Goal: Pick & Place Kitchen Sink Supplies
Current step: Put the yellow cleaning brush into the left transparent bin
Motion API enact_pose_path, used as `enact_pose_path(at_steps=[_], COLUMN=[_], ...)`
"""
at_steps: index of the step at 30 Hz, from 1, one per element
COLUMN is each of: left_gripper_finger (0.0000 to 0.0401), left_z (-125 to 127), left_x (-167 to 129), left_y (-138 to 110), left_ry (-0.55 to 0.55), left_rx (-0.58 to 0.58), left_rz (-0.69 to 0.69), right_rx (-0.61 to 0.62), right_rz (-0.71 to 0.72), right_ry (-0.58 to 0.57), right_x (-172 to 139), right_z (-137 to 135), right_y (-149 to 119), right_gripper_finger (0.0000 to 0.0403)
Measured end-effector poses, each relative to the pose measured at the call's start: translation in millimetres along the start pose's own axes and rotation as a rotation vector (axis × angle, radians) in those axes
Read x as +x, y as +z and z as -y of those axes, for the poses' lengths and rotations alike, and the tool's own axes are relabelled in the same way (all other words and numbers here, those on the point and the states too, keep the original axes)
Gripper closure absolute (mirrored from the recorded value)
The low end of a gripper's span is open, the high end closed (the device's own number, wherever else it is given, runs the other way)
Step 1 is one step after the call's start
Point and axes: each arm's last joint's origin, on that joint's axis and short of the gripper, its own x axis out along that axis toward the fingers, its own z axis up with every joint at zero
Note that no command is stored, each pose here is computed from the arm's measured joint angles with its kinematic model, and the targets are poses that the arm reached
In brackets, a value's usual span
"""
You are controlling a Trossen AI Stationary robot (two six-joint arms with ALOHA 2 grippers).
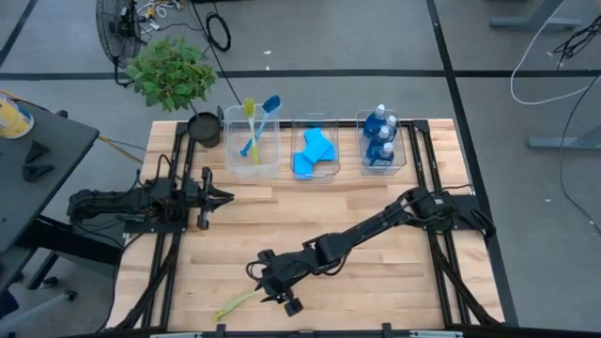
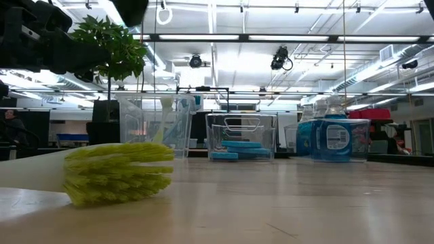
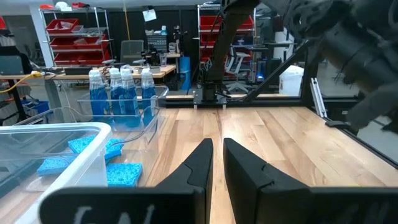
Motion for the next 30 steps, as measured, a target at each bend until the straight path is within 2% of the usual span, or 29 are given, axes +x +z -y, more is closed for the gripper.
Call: enact_pose_path(at_steps=[4,13,30], left_gripper_finger=[0.0357,0.0357,0.0357], left_z=[0,0,0], left_x=[0,0,0], left_y=[0,0,0], left_ry=[0.000,0.000,0.000], left_rx=[0.000,0.000,0.000], left_rz=[0.000,0.001,0.000], right_rx=[0.038,0.051,0.024], right_rz=[-0.085,-0.151,-0.150], right_ry=[-0.007,-0.015,-0.026], right_x=[11,32,50], right_z=[7,13,17], right_y=[-19,-46,-66], right_gripper_finger=[0.0227,0.0204,0.0206])
